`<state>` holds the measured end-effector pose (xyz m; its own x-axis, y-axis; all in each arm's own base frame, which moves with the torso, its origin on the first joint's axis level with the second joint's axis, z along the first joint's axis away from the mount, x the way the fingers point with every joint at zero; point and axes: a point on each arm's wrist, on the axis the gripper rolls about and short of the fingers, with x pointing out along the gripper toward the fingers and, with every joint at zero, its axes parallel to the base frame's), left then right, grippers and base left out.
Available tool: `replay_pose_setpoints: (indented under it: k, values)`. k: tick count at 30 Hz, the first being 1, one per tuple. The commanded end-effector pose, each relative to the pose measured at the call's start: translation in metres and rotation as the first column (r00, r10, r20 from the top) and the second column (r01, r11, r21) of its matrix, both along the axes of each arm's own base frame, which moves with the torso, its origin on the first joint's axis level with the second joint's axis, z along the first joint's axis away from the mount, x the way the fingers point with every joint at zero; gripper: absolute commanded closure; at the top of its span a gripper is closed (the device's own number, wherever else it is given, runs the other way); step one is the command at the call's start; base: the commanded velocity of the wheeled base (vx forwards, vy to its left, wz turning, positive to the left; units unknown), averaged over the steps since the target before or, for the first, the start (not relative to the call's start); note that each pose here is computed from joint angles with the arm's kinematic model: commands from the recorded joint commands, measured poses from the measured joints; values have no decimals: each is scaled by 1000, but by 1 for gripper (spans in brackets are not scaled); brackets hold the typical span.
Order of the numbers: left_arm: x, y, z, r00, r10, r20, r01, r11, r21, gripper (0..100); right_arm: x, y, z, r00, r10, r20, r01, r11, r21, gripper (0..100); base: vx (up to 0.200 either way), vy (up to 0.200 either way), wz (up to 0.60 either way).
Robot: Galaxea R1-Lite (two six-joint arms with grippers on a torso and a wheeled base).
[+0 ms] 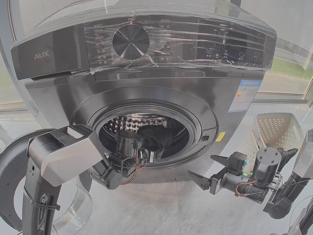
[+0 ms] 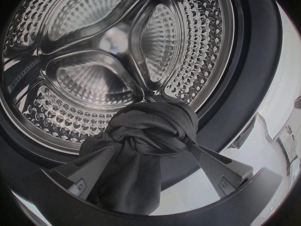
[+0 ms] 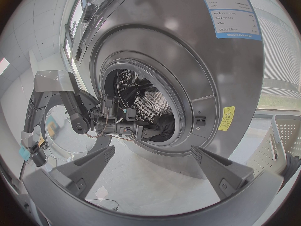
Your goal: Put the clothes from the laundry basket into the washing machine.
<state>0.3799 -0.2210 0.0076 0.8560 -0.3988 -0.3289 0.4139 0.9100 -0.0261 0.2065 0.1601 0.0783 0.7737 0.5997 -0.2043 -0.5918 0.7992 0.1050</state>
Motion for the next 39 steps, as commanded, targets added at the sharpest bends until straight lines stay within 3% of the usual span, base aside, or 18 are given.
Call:
replay_pose_setpoints:
  k: [1,7,8,15,17,22,27,31,32,39]
  values:
    - [6,-1,-16,1000,8,-16,-8,1000,8,0,-1,1,0,1000,6,-2,-6,1000,0,0,0,0,0]
    - [12,-2,-27,1000,20,-21,-19,1000,14,0,-1,1,0,1000,6,-2,-6,1000,0,0,0,0,0]
    - [13,-3,-26,1000,20,-17,-19,1000,12,100,-1,2,0,1000,8,-2,-8,1000,0,0,0,0,0]
    - [29,-9,-14,997,53,53,-52,998,-28,100,-1,2,0,1000,8,0,-8,1000,2,0,0,0,0]
    - [47,-7,-2,985,122,120,-115,991,-71,100,-1,2,0,1000,11,0,-11,1000,0,0,0,0,0]
    - [65,-5,20,962,179,207,-149,977,-151,100,-1,2,0,1000,9,1,-9,1000,1,0,0,0,0]
    - [72,1,28,951,203,234,-165,971,-173,100,-1,2,0,1000,11,0,-11,1000,0,0,0,0,0]
    - [69,3,25,954,204,222,-169,972,-166,100,-1,2,0,1000,9,0,-9,1000,0,0,0,0,0]
    - [68,3,23,955,202,217,-169,972,-162,0,-1,2,0,1000,9,1,-9,1000,1,0,0,0,0]
    - [33,2,11,985,139,103,-132,989,-71,0,-1,2,0,1000,9,0,-9,1000,0,0,0,0,0]
